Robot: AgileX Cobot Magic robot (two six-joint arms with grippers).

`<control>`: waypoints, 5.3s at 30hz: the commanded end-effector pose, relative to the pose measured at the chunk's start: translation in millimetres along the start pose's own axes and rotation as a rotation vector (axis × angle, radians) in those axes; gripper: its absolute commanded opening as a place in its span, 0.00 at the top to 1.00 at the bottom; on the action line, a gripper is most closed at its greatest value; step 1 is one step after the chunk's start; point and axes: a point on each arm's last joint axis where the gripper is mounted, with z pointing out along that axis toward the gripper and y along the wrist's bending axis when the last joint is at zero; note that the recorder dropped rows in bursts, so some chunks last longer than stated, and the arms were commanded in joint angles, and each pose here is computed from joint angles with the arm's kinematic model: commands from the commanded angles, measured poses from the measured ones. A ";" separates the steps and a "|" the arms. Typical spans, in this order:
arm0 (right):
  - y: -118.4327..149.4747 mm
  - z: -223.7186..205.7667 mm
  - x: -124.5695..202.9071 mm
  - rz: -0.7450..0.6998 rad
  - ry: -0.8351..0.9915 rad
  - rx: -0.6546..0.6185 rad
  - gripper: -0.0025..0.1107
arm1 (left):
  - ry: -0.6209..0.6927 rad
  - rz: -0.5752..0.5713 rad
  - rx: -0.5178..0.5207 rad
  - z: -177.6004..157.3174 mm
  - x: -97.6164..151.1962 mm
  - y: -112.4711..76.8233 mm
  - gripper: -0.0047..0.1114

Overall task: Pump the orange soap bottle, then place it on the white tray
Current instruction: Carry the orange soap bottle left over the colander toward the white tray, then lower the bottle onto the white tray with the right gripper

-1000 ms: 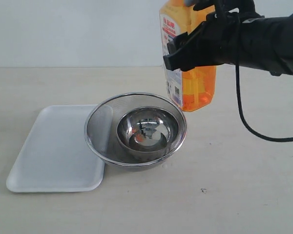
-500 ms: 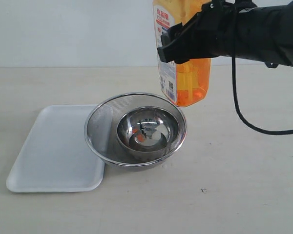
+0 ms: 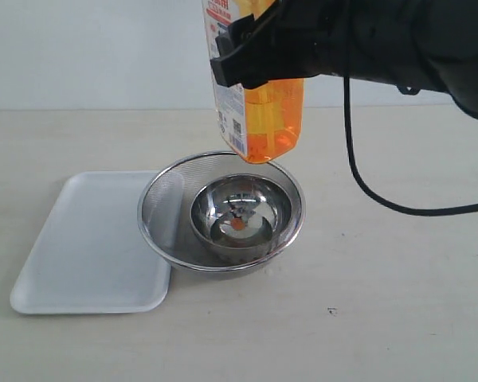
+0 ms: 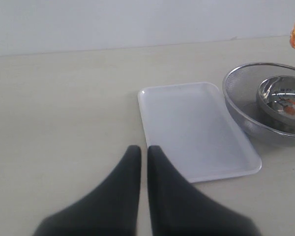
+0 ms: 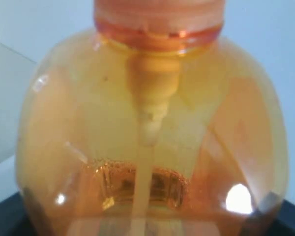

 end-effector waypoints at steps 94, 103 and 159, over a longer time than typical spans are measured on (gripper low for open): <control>147.0 136.5 -29.7 -0.256 0.017 -0.560 0.98 | 0.008 0.000 0.014 0.0 2.2 -1.0 0.92; 148.4 155.5 -10.4 -0.221 0.025 -0.497 0.98 | 0.008 0.004 0.014 0.0 2.2 -1.0 0.92; 156.9 175.3 18.4 -0.133 0.099 -0.506 0.48 | 0.008 0.004 0.014 0.0 2.2 -1.0 0.92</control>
